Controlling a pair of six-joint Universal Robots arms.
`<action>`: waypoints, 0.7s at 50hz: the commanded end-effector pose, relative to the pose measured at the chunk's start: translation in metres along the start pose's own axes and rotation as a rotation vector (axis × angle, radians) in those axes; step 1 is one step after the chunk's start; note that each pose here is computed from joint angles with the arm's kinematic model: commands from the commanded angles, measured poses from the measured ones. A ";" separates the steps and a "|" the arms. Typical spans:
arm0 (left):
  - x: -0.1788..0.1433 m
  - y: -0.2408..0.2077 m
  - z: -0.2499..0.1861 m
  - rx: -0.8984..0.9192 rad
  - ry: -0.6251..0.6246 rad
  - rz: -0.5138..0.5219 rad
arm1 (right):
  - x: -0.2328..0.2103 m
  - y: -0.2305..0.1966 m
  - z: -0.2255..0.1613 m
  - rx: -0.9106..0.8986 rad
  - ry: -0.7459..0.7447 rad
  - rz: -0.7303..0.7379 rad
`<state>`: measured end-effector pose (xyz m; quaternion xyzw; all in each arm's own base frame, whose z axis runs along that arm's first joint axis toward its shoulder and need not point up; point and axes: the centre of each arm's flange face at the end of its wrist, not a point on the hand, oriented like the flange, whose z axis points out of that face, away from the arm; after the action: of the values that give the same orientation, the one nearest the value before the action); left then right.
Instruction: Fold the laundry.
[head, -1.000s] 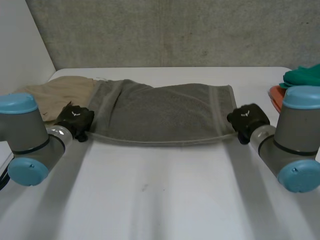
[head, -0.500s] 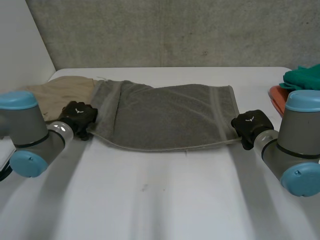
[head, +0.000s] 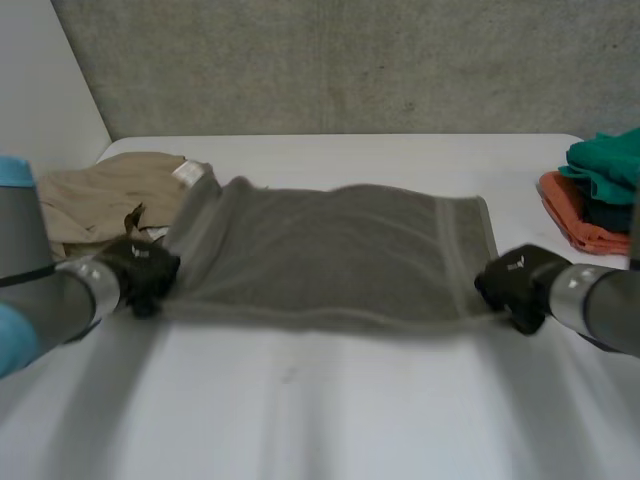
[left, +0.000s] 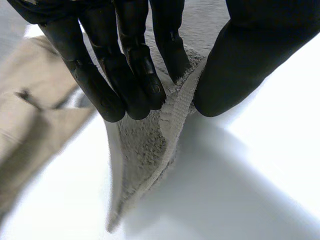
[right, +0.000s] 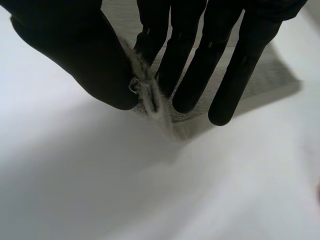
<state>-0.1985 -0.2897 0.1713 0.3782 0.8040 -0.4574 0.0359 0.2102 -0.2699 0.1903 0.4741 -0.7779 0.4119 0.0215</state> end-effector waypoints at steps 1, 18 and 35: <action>0.035 0.032 -0.059 -0.185 0.172 0.103 | -0.007 0.013 -0.055 -0.175 -0.244 -0.123; 0.003 -0.050 0.043 0.140 -0.066 0.298 | 0.032 -0.003 0.033 0.025 0.207 -0.015; -0.006 -0.097 0.146 0.402 -0.218 0.343 | 0.068 -0.019 0.132 0.223 0.494 -0.033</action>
<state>-0.2892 -0.4185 0.1718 0.4618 0.6199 -0.6239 0.1152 0.2309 -0.3865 0.1588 0.3844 -0.7017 0.5822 0.1445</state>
